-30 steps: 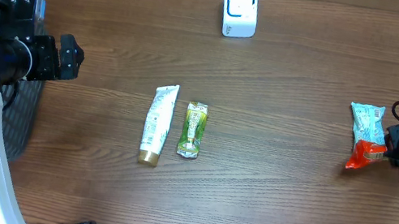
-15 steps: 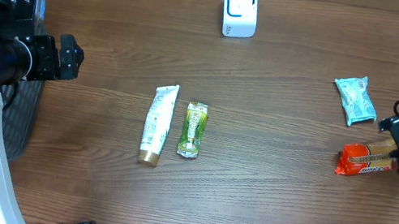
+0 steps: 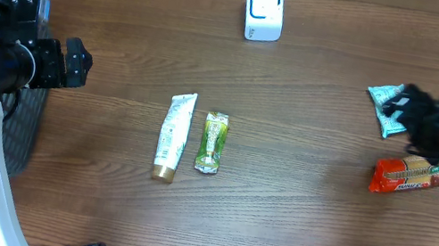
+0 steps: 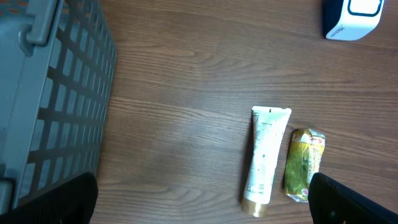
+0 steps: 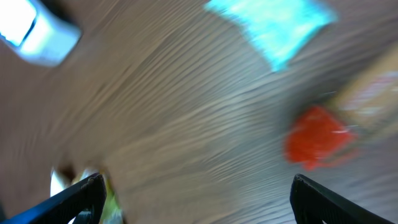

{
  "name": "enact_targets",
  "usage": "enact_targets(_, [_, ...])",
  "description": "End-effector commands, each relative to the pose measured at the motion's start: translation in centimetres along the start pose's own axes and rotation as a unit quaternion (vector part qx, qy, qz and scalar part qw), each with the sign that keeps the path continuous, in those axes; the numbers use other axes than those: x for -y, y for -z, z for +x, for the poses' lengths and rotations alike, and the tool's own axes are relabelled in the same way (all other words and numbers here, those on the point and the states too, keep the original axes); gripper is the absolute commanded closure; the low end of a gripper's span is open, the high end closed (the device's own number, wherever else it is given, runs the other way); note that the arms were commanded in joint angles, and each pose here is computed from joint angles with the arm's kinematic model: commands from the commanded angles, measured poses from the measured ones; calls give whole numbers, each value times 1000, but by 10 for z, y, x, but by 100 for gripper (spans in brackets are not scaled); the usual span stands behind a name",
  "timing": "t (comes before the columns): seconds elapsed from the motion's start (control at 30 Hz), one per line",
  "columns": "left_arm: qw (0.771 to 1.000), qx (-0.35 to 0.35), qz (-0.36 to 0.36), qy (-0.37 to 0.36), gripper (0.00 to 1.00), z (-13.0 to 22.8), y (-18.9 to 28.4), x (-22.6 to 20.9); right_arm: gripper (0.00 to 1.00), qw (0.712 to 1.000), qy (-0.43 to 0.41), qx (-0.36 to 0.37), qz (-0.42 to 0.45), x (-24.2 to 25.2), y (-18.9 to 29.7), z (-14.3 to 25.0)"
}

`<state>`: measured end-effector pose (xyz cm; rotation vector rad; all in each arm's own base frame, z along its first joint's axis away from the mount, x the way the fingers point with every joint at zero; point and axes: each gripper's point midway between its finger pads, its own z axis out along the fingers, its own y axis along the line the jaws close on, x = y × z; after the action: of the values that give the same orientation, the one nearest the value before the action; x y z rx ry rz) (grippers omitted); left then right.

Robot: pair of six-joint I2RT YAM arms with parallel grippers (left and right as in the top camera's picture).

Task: Scan the item barcode
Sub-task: 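Move the right gripper left over the yellow-green snack pouch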

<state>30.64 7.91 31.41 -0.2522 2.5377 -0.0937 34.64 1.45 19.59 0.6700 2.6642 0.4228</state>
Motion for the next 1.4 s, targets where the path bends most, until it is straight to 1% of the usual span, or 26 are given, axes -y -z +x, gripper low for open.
enact_targets(0.0, [1000, 7, 6, -8, 0, -4, 3, 2, 5, 996, 81, -23, -39, -47, -6, 24])
enact_targets(0.13, [1000, 7, 6, -8, 0, -4, 3, 2, 5, 986, 148, -43, -67, -92, -17, 55])
enact_targets(0.3, [1000, 7, 6, -8, 0, -4, 3, 2, 5, 976, 185, -80, -85, -130, -40, 94])
enact_targets(0.43, [1000, 7, 6, -8, 0, -4, 3, 2, 5, 959, 212, -146, -116, -157, -75, 131])
enact_targets(0.63, [1000, 7, 6, -8, 0, -4, 3, 2, 5, 944, 221, -211, -125, -173, -119, 172])
enact_targets(0.8, [1000, 7, 6, -8, 0, -4, 3, 2, 5, 942, 224, -216, -124, -185, -145, 188])
enact_targets(0.87, [1000, 7, 6, -8, 0, -4, 3, 2, 6, 943, 219, -221, -122, -188, -159, 196])
enact_targets(1.0, [1000, 7, 6, -8, 0, -4, 3, 2, 11, 936, 221, -249, -112, -186, -179, 219])
enact_targets(1.13, [1000, 7, 6, -8, 0, -4, 3, 2, 19, 930, 235, -264, -103, -185, -189, 239])
enact_targets(1.27, [1000, 7, 6, -8, 0, -4, 3, 2, 31, 929, 245, -259, -99, -187, -191, 245])
enact_targets(1.3, [1000, 7, 6, -8, 0, -4, 3, 2, 35, 930, 241, -258, -97, -186, -191, 244])
enact_targets(1.37, [1000, 7, 6, -8, 1, -4, 3, 2, 47, 934, 231, -257, -89, -184, -192, 243])
